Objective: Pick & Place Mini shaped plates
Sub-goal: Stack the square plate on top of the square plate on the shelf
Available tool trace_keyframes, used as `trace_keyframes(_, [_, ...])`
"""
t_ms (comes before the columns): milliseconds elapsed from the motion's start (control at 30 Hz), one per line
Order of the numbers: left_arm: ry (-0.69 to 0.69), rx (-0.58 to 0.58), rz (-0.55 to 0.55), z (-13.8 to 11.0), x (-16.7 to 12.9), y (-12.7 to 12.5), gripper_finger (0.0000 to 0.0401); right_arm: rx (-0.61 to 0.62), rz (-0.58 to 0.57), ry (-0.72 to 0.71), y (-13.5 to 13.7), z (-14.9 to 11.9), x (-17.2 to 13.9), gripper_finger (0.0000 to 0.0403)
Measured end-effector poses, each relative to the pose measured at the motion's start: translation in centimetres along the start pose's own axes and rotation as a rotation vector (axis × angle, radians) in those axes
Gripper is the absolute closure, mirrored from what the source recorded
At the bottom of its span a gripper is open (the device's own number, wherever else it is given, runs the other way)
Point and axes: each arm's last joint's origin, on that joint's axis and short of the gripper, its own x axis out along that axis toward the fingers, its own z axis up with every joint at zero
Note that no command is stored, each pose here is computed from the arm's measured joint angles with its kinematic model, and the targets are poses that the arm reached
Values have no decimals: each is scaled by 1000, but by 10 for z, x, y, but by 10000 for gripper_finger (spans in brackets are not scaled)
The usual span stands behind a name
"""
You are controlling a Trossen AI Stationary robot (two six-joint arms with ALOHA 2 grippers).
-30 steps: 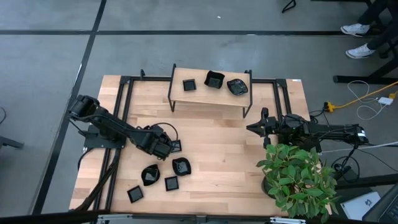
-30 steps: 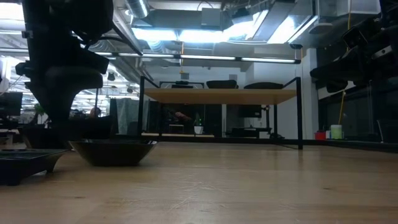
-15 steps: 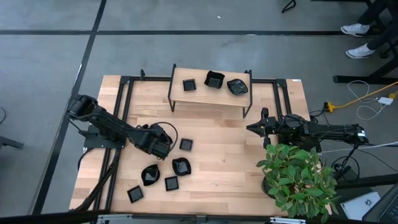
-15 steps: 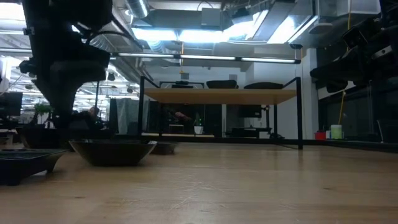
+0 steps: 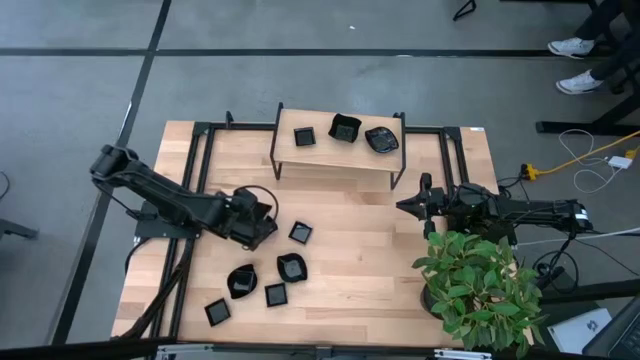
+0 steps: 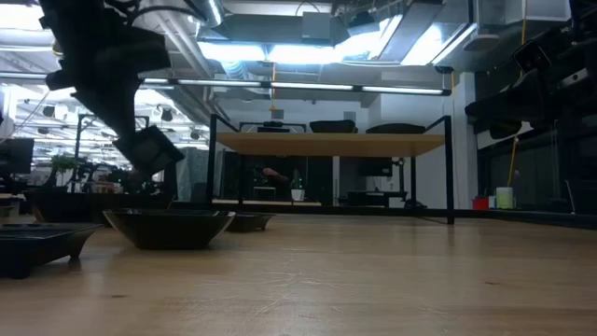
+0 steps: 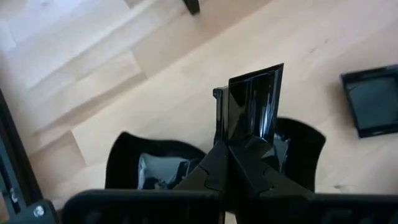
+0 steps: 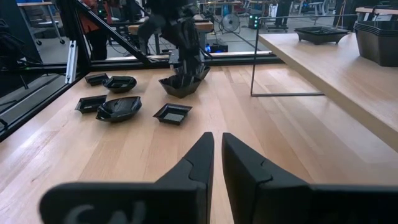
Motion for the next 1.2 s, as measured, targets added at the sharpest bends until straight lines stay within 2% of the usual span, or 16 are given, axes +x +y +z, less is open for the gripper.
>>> trace_keyframes(500, [-106,21,-69,5,-17,9,399,0,0,0,0,0,0,369])
trace_keyframes(833, [-266,7,-152,6,-36,17,399,0,0,0,0,0,0,369])
trace_keyframes(1200, [-413,57,-230,18,-46,12,399,0,0,0,0,0,0,369])
